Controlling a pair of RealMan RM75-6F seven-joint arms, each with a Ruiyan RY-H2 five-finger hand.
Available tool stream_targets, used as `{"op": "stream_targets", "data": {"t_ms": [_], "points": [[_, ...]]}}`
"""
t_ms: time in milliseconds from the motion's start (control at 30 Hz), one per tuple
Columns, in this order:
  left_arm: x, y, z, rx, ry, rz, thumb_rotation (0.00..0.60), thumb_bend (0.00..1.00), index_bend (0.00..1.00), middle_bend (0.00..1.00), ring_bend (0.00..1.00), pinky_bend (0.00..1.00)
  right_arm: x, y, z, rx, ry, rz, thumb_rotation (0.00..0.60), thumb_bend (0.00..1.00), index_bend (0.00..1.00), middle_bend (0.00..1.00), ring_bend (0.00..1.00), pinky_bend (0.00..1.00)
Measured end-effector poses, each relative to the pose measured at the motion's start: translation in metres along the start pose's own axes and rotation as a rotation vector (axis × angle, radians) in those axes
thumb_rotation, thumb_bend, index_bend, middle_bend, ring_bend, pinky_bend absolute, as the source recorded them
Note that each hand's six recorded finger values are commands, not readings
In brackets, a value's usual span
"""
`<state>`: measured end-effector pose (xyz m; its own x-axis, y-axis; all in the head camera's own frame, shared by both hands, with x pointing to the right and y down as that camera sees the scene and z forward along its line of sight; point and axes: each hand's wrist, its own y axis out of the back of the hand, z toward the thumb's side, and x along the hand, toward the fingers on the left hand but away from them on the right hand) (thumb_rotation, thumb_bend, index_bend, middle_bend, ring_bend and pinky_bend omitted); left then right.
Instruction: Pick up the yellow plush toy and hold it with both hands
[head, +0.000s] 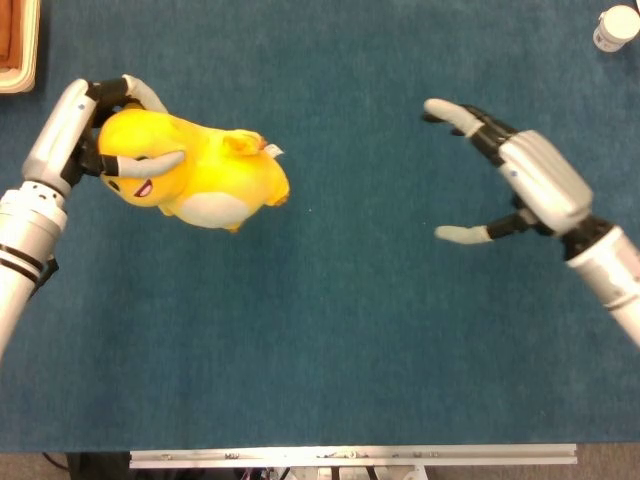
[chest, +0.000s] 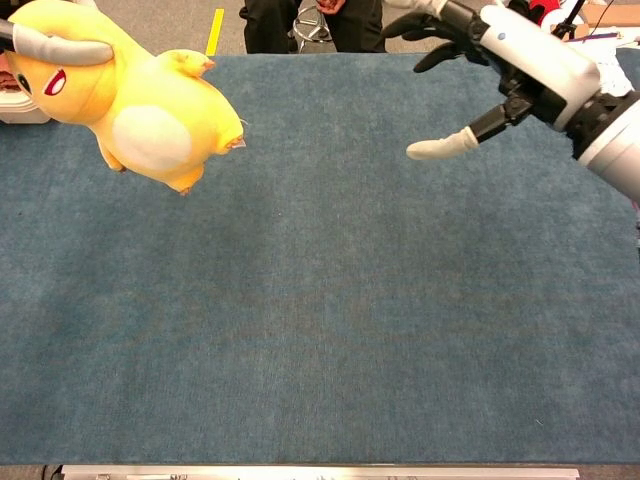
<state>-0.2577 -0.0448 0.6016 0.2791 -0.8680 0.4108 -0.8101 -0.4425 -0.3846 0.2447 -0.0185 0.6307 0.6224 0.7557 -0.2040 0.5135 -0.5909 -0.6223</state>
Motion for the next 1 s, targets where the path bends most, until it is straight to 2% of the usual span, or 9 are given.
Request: {"op": "stream_targets", "data": {"t_ms": [467,1000], "points": [[-0.007,-0.017,0.014,-0.042,-0.036,-0.023,0.6,0.18,0.53,0.49,0.4,0.67,-0.057,-0.057,0.016,-0.227,-0.043,0.026,0.6,0.0,0.0,0.15,0.1,0.21],[-0.011,-0.037,0.027,-0.082,-0.07,-0.067,0.6,0.18,0.53,0.49,0.4,0.67,-0.098,-0.105,0.053,-0.436,-0.032,0.14,0.6,0.0,0.0,0.16,0.1,0.2]]}}
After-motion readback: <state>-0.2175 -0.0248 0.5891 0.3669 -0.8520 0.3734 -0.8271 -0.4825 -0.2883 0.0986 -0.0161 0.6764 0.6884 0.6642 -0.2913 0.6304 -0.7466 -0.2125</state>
